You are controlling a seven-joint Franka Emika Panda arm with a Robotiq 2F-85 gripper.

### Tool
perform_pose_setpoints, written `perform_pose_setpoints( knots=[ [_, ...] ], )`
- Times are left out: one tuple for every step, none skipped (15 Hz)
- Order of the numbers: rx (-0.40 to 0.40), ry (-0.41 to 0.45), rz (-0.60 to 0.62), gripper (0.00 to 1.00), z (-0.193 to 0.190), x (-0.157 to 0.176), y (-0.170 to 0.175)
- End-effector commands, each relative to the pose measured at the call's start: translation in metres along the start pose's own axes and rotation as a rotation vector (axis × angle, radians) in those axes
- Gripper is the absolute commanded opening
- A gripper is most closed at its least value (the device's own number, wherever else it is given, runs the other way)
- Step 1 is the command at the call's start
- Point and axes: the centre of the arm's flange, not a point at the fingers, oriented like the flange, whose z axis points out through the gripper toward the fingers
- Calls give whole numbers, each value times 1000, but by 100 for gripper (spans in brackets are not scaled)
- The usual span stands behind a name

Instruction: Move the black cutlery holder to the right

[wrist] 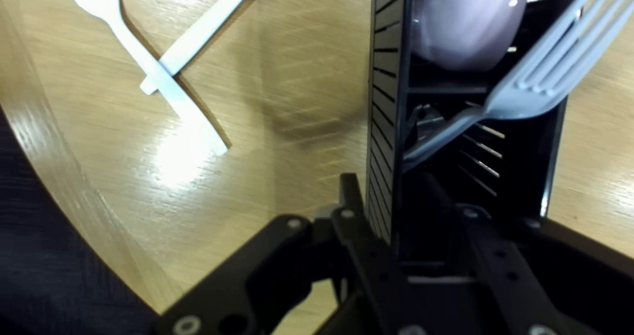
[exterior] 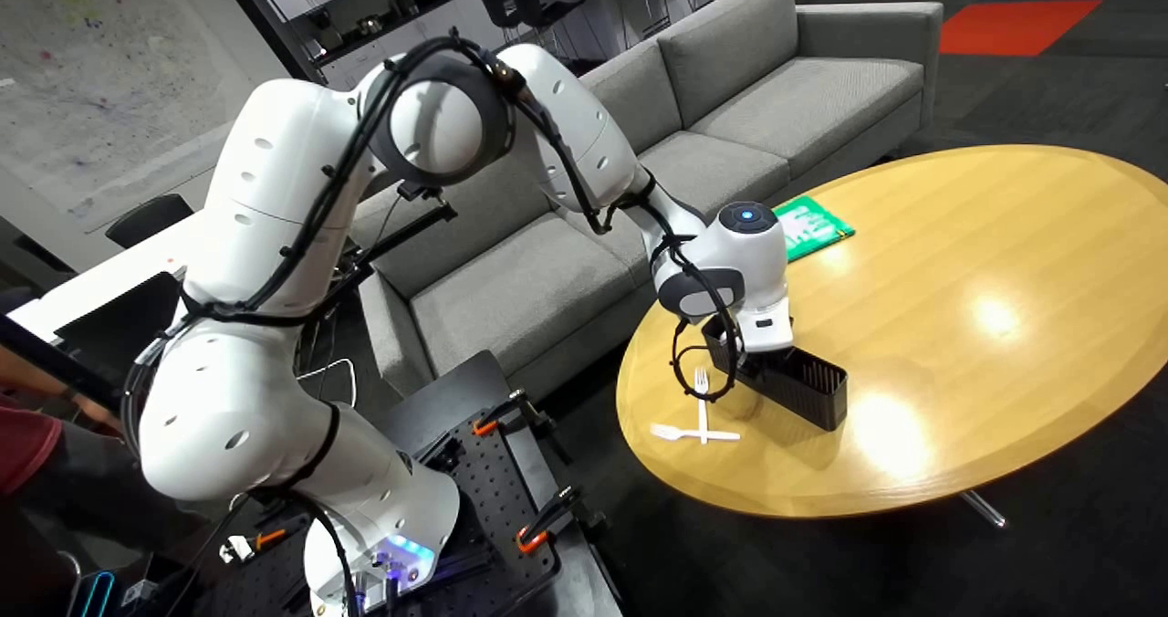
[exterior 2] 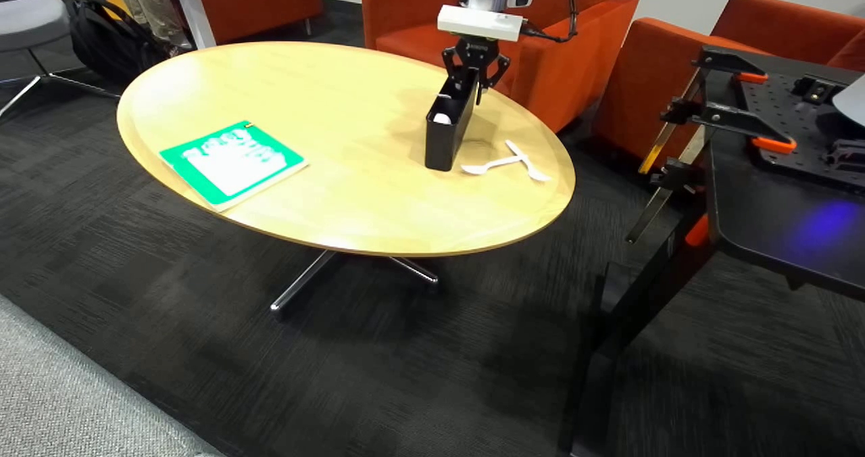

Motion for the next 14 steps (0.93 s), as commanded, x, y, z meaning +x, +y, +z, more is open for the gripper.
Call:
perform_pose_setpoints(
  knots=[
    [-29, 6, 13, 68, -24, -13, 5],
    [-28, 21, 5, 75, -32, -19, 9],
    [-31, 40, 2, 84, -41, -24, 13],
    [-35, 61, -1, 90, -53, -29, 20],
    [-38, 78, -4, 97, -63, -34, 26],
    [-43, 103, -9, 100, -78, -40, 34],
    [-42, 126, -12, 100, -91, -45, 41],
    [-24, 156, -21, 100, -105, -50, 49],
    [3, 185, -44, 100, -119, -54, 55],
    [50, 220, -75, 100, -133, -59, 61],
    [91, 252, -99, 100, -149, -63, 67],
    [127, 277, -123, 100, -162, -68, 73],
    [155, 298, -145, 100, -171, -72, 77],
    [177, 310, -173, 100, -181, -75, 80]
  ],
)
